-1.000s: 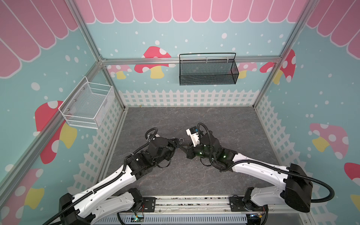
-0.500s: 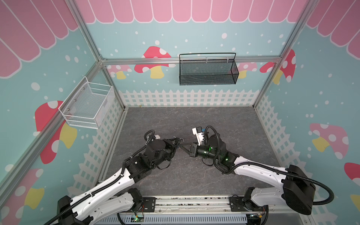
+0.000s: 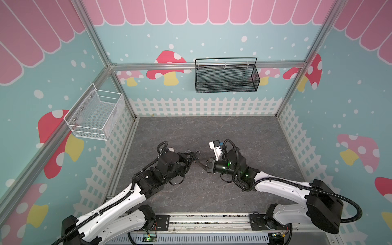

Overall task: Unlock with the key
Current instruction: 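Open the right gripper off the key and pull it away from the padlock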

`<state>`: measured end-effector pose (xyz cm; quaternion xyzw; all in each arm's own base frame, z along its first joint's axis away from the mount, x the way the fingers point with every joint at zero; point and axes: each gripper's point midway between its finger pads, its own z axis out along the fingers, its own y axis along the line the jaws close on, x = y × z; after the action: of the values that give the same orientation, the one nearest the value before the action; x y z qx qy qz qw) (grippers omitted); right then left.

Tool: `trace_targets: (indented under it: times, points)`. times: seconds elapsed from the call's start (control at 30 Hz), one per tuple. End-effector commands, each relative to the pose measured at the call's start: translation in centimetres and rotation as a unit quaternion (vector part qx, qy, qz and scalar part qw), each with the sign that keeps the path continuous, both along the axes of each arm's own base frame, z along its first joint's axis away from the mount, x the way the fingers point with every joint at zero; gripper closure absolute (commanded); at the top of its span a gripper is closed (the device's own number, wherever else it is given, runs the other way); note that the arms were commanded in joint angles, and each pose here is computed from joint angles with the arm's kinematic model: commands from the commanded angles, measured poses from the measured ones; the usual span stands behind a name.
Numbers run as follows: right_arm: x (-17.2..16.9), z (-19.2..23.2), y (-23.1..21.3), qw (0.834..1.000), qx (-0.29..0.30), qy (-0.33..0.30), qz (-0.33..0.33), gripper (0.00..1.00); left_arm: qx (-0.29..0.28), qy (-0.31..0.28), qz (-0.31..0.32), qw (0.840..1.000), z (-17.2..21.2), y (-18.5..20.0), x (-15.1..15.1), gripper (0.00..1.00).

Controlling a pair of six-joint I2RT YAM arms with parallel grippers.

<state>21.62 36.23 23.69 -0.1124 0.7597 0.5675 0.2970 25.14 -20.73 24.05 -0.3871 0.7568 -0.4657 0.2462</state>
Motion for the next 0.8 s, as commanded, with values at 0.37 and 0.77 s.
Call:
trace_targets:
  times: [0.37, 0.77]
  points:
    - [0.7, -1.2, -5.4, 0.979, -0.191, -0.076, -0.002, 0.4, 0.335, -0.113, -0.184, 0.917, -3.4, 2.8, -0.5, 1.0]
    - [4.4, -0.2, -4.7, 0.947, -0.304, -0.107, -0.009, 0.34, 0.397, -0.345, -0.284, 0.802, -2.4, -3.2, 0.4, 1.0]
